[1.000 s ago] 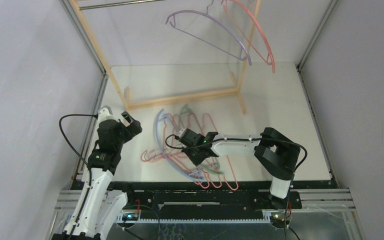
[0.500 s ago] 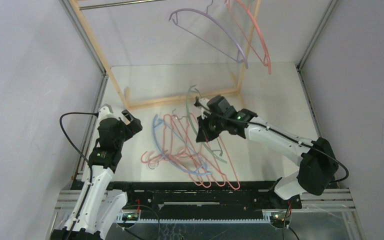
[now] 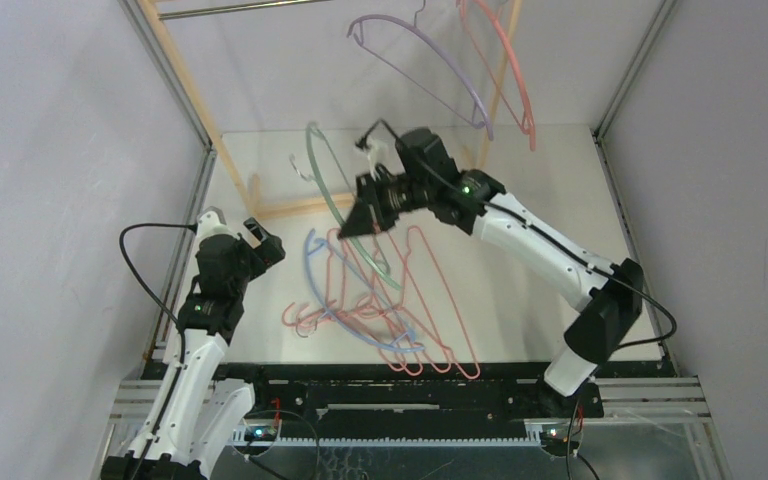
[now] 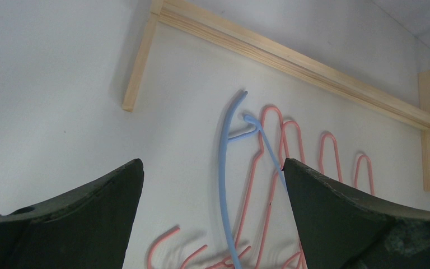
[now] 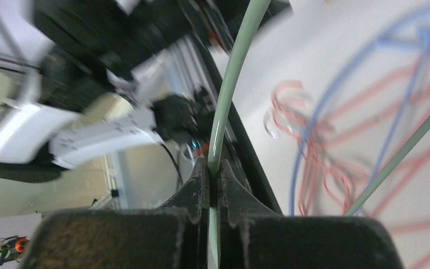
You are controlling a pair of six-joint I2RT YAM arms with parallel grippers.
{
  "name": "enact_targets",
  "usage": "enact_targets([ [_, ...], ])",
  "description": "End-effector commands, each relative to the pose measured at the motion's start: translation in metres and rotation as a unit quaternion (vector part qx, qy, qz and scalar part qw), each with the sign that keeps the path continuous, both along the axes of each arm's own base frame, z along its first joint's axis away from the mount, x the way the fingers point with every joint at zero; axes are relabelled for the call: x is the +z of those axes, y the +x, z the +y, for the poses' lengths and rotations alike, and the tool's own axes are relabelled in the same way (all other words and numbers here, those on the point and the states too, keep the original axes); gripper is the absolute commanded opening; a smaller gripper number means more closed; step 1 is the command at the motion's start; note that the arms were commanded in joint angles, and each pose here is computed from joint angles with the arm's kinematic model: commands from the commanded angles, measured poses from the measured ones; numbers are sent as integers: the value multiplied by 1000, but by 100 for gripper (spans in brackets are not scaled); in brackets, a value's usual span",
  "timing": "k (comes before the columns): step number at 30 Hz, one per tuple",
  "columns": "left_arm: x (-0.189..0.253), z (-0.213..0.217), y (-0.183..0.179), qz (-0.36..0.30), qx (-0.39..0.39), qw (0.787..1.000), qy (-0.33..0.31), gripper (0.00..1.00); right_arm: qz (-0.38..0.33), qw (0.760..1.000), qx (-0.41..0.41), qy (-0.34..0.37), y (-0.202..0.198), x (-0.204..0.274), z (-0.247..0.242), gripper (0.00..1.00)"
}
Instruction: Organize the hangers
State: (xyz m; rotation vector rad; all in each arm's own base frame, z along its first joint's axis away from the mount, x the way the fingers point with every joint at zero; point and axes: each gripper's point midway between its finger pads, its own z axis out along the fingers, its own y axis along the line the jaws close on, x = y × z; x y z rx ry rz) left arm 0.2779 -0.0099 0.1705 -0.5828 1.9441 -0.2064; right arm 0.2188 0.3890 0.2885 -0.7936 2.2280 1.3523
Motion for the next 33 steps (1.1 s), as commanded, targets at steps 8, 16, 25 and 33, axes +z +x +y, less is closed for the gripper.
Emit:
enact_targets([
  [8,20,0,3,-32,-4,999,0,100,-78,963,12,259,70,183,67,0],
  [16,17,-2,1,-26,-11,1000,1,100,-65,941,-62,325,132,207,69,0],
  [25,8,3,-3,-8,-11,1000,21,100,-86,917,-114,374,173,231,54,0],
  [33,5,2,0,-5,-14,1000,22,100,-104,921,-125,355,173,230,47,0],
])
